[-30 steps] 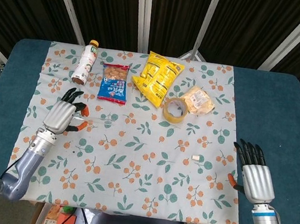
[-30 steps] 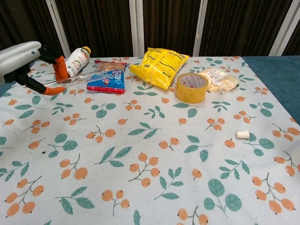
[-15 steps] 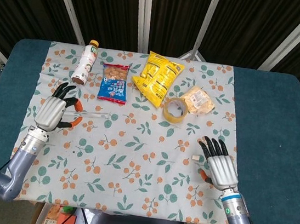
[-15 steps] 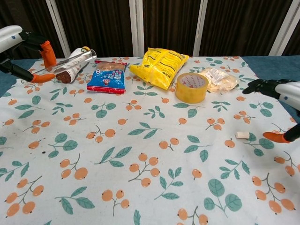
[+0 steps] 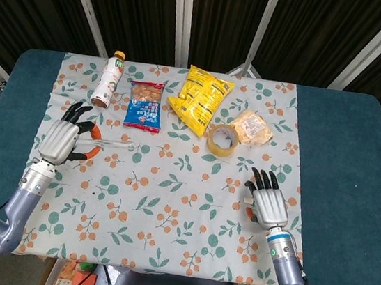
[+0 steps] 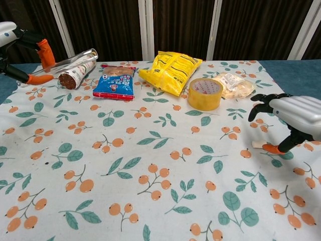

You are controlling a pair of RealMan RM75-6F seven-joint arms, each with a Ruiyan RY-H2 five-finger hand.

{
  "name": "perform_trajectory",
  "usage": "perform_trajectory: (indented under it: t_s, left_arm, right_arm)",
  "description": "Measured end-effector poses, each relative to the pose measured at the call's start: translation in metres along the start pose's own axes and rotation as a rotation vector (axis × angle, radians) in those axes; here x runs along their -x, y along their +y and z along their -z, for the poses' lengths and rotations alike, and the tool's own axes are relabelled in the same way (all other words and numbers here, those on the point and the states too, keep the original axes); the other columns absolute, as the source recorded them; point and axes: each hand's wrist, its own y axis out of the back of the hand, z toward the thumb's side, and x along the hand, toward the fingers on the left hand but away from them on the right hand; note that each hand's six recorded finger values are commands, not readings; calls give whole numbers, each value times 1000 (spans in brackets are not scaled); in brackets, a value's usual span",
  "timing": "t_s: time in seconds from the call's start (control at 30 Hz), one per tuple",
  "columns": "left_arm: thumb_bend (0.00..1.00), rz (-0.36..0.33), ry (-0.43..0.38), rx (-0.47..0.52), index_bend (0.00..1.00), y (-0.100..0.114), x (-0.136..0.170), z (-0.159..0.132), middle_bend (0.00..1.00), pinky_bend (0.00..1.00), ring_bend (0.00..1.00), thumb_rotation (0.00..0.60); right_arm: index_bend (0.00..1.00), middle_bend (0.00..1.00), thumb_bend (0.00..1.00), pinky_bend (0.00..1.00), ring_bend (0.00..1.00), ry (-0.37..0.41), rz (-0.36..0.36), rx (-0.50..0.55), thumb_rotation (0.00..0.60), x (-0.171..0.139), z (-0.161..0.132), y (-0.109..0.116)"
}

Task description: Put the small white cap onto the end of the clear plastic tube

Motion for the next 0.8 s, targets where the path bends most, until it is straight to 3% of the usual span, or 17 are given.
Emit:
perform_trajectory:
  t_s: [0.8]
  left_arm:
    - [535, 10, -5, -12, 745, -2, -3, 4, 550, 0, 124, 600]
  right_arm:
    - [457, 118, 351, 0, 0, -56, -5, 3, 600, 15, 9, -18]
